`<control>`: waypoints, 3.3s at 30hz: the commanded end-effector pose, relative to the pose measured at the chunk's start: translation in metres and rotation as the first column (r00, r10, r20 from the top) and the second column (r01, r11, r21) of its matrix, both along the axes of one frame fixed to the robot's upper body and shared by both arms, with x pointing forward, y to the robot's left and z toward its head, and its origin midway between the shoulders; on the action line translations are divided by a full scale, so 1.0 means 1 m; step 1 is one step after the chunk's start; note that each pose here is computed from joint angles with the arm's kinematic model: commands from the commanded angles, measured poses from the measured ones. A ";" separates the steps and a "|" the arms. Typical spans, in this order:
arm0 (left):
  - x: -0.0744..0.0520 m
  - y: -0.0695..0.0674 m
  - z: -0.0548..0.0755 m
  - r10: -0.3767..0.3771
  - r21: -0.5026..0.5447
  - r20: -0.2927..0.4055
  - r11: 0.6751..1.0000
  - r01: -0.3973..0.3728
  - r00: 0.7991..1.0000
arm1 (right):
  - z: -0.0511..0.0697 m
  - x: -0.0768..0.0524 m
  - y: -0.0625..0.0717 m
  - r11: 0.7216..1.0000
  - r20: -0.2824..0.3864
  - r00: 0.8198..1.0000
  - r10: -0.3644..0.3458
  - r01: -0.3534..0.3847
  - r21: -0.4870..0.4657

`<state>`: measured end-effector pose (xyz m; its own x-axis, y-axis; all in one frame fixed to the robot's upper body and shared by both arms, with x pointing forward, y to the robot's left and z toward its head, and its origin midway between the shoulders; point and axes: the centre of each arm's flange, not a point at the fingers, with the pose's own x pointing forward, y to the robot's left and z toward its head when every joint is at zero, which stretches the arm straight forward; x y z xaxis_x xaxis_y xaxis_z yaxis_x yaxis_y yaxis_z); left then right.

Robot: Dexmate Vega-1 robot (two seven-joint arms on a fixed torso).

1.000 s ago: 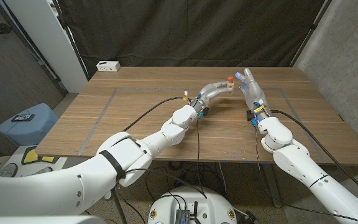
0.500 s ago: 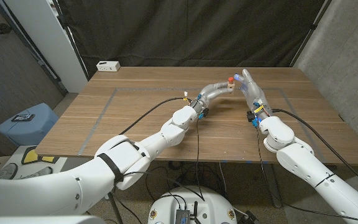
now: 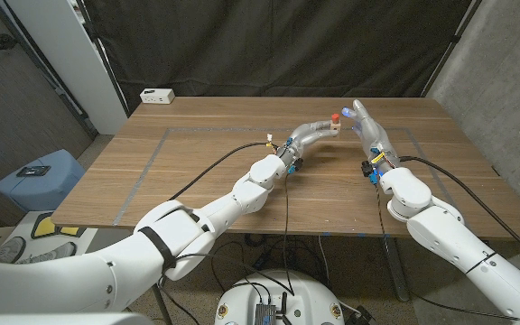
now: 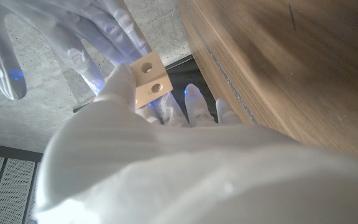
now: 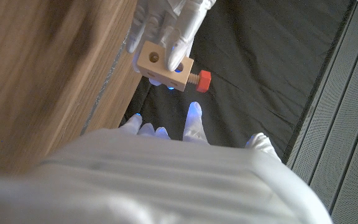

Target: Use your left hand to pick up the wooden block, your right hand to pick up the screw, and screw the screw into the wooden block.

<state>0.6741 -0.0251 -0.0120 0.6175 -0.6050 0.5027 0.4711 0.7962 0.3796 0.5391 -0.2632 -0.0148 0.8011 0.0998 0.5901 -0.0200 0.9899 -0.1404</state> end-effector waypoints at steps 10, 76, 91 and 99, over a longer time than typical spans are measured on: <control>-0.002 0.001 -0.003 -0.001 0.001 -0.005 1.000 0.001 1.000 | -0.002 -0.003 -0.001 1.000 -0.024 1.000 -0.015 0.014 -0.027; 0.003 0.001 -0.006 -0.008 -0.008 -0.037 1.000 0.008 0.999 | -0.004 -0.003 0.009 0.999 -0.028 1.000 -0.007 0.005 -0.040; 0.005 0.002 -0.008 -0.013 -0.022 -0.055 1.000 0.011 0.998 | -0.005 -0.004 0.011 0.999 -0.032 0.999 -0.013 0.011 -0.048; 0.005 0.002 -0.008 -0.014 -0.022 -0.059 1.000 0.012 0.998 | -0.007 -0.005 0.012 0.999 -0.036 0.999 -0.014 0.012 -0.046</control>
